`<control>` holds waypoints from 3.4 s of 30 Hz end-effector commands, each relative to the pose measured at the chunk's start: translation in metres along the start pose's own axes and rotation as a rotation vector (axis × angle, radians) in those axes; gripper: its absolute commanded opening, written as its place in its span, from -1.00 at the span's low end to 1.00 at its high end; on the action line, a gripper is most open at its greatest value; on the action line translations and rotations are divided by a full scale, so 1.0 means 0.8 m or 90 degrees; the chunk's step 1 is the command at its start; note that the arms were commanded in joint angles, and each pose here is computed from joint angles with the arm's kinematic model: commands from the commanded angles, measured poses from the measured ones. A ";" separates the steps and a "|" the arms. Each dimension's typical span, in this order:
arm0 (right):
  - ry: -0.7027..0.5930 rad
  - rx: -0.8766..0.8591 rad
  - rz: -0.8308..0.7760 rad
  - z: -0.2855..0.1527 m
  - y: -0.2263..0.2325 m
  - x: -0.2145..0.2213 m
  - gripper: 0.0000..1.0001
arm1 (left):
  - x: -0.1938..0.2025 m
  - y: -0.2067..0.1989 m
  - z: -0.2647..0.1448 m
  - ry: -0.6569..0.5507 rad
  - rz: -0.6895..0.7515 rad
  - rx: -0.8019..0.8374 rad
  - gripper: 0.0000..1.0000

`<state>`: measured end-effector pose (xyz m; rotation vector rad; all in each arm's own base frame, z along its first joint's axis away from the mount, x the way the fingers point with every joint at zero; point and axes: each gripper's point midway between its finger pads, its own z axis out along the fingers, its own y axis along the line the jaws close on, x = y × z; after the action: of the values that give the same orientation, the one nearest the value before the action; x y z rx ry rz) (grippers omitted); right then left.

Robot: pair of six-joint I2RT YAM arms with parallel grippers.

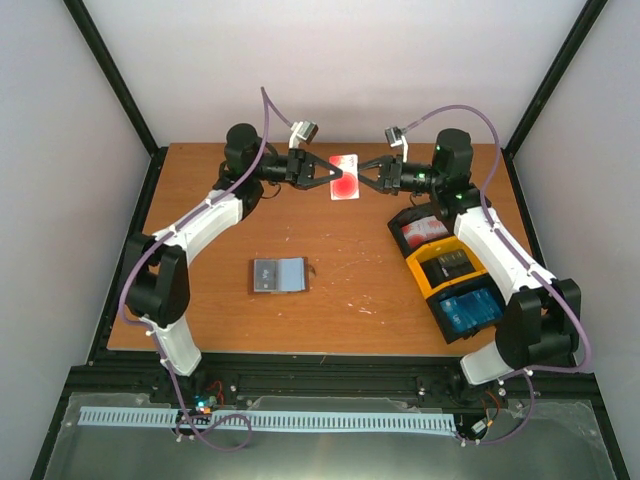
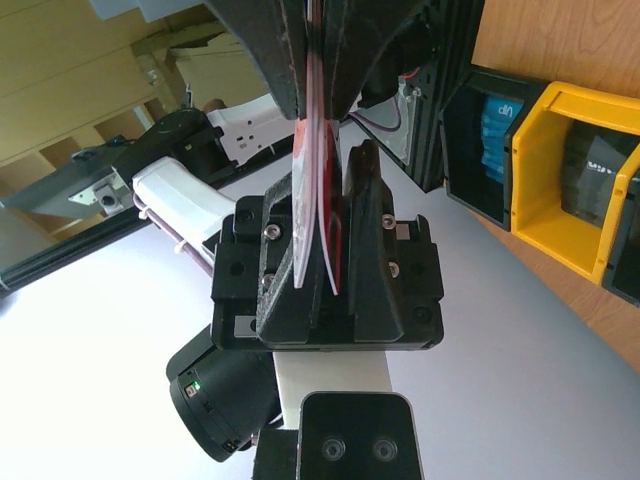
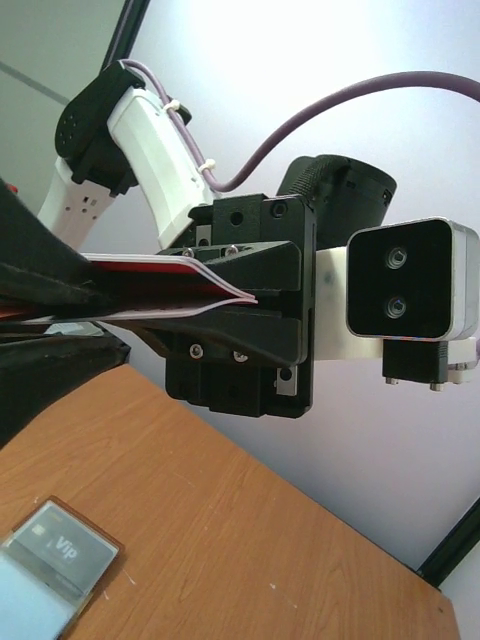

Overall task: Put the credit cards into the card holder
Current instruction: Pick up the credit card from the storage box, then place the credit card in the storage box.

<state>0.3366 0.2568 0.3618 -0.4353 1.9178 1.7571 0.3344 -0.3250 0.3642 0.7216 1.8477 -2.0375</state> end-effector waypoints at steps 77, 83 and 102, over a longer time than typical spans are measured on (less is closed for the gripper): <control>-0.246 0.309 0.178 -0.147 -0.112 -0.076 -0.94 | -0.011 0.099 -0.032 -0.087 -0.222 -0.104 -0.98; -0.275 0.472 0.185 -0.203 -0.143 -0.049 -0.95 | -0.028 0.140 0.001 -0.100 -0.189 -0.173 -0.98; -0.326 0.793 0.179 -0.307 -0.133 0.043 -0.94 | 0.007 0.288 0.195 -0.088 -0.193 -0.215 -0.91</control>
<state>0.3470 0.0211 0.2747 0.6502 2.2202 0.5476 0.4283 -0.4771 0.1656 0.2075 2.3333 -1.7946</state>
